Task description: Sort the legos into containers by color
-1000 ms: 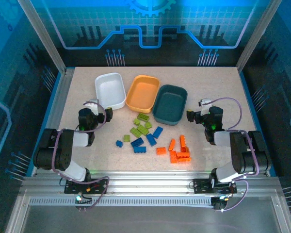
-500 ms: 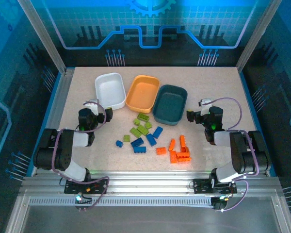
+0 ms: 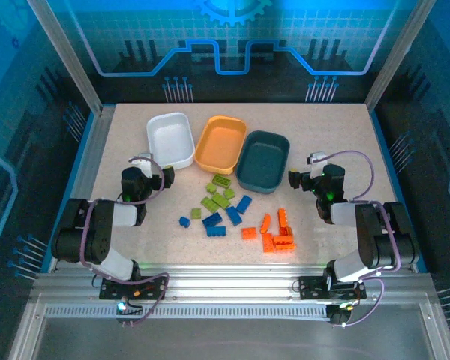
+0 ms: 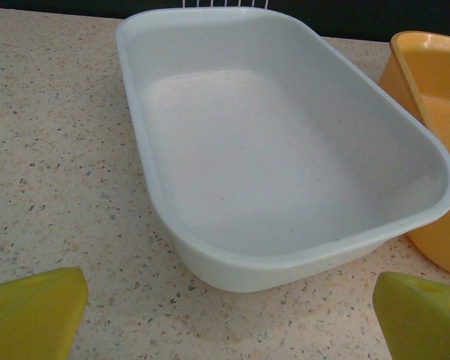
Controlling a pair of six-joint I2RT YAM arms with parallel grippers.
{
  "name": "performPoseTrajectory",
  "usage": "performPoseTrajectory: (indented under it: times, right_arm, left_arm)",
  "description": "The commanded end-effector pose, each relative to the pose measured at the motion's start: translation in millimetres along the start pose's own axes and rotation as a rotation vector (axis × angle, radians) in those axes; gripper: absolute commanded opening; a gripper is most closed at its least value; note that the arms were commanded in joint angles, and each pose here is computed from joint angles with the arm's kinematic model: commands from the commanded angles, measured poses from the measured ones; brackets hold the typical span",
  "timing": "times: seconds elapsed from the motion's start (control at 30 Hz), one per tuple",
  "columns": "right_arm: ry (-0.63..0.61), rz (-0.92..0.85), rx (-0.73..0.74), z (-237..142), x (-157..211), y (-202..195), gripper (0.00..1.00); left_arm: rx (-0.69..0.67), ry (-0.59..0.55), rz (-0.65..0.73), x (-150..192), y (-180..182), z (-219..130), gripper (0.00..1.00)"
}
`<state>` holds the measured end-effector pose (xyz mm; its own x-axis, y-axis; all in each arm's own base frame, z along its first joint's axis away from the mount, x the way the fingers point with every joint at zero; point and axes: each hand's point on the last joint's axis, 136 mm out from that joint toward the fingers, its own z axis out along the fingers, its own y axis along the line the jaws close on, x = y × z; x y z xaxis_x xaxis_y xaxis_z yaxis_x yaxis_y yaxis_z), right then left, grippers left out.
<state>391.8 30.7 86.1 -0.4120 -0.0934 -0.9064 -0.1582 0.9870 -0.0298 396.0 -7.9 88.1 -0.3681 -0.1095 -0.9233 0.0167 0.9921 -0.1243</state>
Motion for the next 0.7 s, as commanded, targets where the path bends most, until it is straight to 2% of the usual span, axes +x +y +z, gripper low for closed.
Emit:
performPoseTrajectory:
  times: [0.0, 0.17, 0.27, 0.4, 0.47, 0.57, 0.67]
  right_arm:
    - [-0.029, -0.001, -0.003, 1, -9, 1, 1.00]
    - [0.029, 0.051, 0.080, -2, -24, -17, 1.00]
    - [0.090, 0.109, 0.129, -10, -40, -28, 1.00]
    - [0.269, 0.383, 0.139, -24, -50, -44, 1.00]
    - [0.341, 0.522, 0.094, -26, -55, -45, 1.00]
    - [0.412, 0.607, 0.066, -30, -54, -39, 1.00]
    - [0.498, 0.640, 0.036, -37, -53, -28, 1.00]
  left_arm:
    - [-0.009, -0.030, 0.012, -7, 2, 0, 0.99]
    - [-0.034, -0.051, 0.001, -11, 7, -5, 0.99]
    - [-0.179, -0.107, -0.055, -25, 30, -23, 0.99]
    - [-0.288, -0.179, -0.124, -51, 46, -55, 0.99]
    - [-0.375, -0.191, -0.231, -64, 59, -72, 0.99]
    - [-0.533, -0.111, -0.406, -70, 77, -98, 0.99]
    - [-0.494, 0.058, -0.326, -78, 64, -99, 0.99]
